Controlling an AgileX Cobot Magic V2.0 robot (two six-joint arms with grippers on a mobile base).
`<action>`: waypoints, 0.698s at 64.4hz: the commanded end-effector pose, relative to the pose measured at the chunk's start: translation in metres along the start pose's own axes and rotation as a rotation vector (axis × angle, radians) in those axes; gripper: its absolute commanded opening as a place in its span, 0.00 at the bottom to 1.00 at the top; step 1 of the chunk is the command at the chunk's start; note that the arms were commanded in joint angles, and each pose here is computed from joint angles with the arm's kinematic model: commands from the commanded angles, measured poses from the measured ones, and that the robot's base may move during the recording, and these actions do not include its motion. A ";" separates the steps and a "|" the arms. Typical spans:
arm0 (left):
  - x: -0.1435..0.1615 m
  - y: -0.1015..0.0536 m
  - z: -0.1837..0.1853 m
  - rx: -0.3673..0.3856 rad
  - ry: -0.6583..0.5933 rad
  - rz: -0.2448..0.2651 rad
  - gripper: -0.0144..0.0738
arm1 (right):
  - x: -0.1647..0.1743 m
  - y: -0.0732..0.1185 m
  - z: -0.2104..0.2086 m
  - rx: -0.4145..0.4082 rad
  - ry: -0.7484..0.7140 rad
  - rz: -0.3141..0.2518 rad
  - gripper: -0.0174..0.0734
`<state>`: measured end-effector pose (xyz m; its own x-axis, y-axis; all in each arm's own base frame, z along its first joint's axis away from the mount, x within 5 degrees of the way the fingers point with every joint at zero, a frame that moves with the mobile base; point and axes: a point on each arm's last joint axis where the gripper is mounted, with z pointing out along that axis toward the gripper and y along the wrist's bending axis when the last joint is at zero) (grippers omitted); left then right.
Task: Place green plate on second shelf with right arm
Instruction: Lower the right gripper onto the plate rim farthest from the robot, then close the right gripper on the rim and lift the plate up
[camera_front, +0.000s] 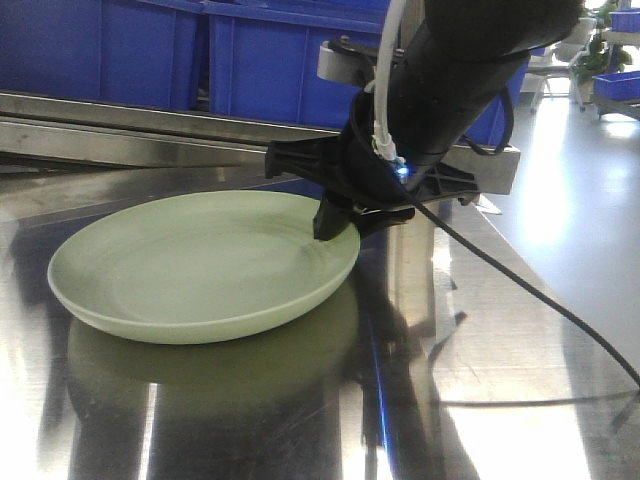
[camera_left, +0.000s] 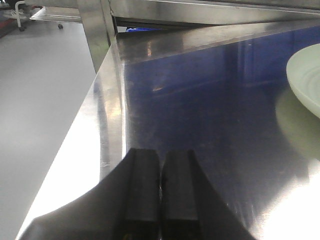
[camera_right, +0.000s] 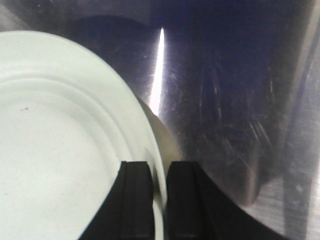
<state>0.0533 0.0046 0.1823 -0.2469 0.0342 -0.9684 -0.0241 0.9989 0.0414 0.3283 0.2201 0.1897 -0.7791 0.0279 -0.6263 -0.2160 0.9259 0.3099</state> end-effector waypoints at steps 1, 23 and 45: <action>0.007 -0.002 0.003 0.012 -0.045 -0.003 0.30 | -0.020 0.009 -0.019 -0.047 -0.094 -0.022 0.25; 0.007 -0.002 0.003 0.012 -0.045 -0.003 0.30 | -0.047 0.021 -0.067 -0.130 -0.270 -0.062 0.25; 0.007 -0.002 0.003 0.012 -0.045 -0.003 0.30 | -0.065 0.019 -0.127 -0.144 -0.395 -0.091 0.25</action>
<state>0.0533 0.0046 0.1823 -0.2469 0.0342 -0.9684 -0.0241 0.9989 0.0414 0.3067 0.1984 0.2822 -0.6031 0.0402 -0.7966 -0.3277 0.8980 0.2935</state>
